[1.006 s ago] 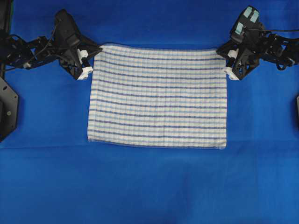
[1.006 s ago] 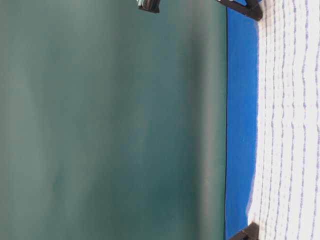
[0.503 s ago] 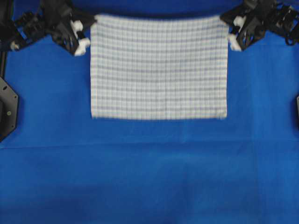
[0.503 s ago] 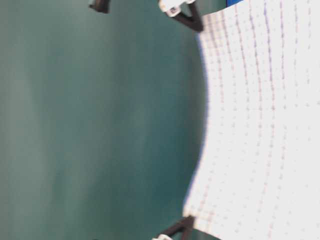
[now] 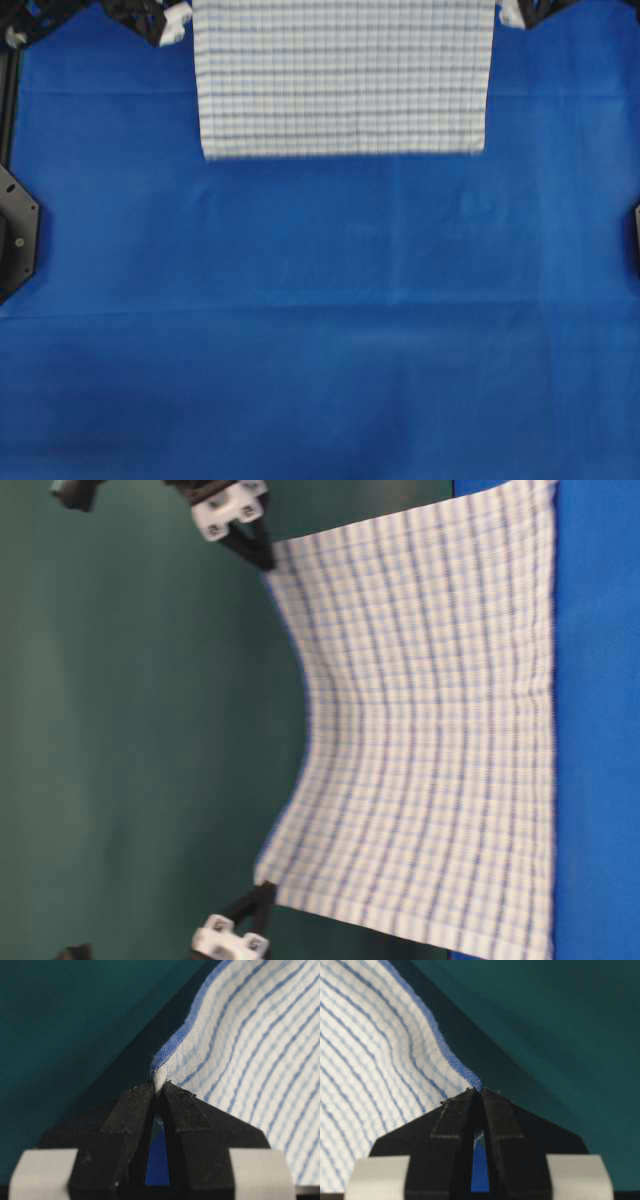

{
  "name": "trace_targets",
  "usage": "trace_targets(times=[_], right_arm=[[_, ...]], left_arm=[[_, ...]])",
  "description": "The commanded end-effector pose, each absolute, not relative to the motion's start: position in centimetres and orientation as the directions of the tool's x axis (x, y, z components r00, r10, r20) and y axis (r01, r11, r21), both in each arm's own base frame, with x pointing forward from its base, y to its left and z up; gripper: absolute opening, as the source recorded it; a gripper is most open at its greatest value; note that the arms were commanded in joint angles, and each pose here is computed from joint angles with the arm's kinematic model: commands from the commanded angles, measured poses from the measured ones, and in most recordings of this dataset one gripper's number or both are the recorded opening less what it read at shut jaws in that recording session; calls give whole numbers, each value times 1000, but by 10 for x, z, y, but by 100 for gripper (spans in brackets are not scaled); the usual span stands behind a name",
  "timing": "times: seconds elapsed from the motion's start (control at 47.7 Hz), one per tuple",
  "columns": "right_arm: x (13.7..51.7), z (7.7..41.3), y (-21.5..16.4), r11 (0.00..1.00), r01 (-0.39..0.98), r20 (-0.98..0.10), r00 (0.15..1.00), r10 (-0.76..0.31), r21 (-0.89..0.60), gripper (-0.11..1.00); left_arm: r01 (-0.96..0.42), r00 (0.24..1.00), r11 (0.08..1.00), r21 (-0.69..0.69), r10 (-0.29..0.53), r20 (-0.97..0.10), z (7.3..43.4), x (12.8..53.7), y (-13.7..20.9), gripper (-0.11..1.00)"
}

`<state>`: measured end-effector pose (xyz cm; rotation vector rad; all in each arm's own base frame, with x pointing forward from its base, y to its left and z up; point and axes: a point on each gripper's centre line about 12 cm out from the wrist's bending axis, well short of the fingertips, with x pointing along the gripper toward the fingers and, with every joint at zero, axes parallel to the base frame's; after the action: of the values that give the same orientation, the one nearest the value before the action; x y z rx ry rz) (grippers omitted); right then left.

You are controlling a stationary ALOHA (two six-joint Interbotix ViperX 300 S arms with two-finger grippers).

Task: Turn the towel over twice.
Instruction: 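Lift the towel by its corners up and back with both grippers, then swing the held corners forward and lay the towel flat on the table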

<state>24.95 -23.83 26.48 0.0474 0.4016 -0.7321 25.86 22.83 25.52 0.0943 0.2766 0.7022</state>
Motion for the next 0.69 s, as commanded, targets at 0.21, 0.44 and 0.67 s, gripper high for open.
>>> trace_targets(times=[0.21, 0.44, 0.67], right_arm=[[241, 312, -233, 736, 667, -264, 694, -670, -115, 6], [232, 324, -213, 750, 652, -250, 712, -656, -111, 6], [224, 321, -171, 808, 581, -293, 760, -580, -94, 6]], left_arm=[[-633, 745, 748, 198, 658, -104, 305, 252, 221, 4], [-591, 785, 782, 200, 614, -80, 310, 251, 195, 4], [-494, 857, 852, 175, 511, -67, 307, 248, 147, 4]])
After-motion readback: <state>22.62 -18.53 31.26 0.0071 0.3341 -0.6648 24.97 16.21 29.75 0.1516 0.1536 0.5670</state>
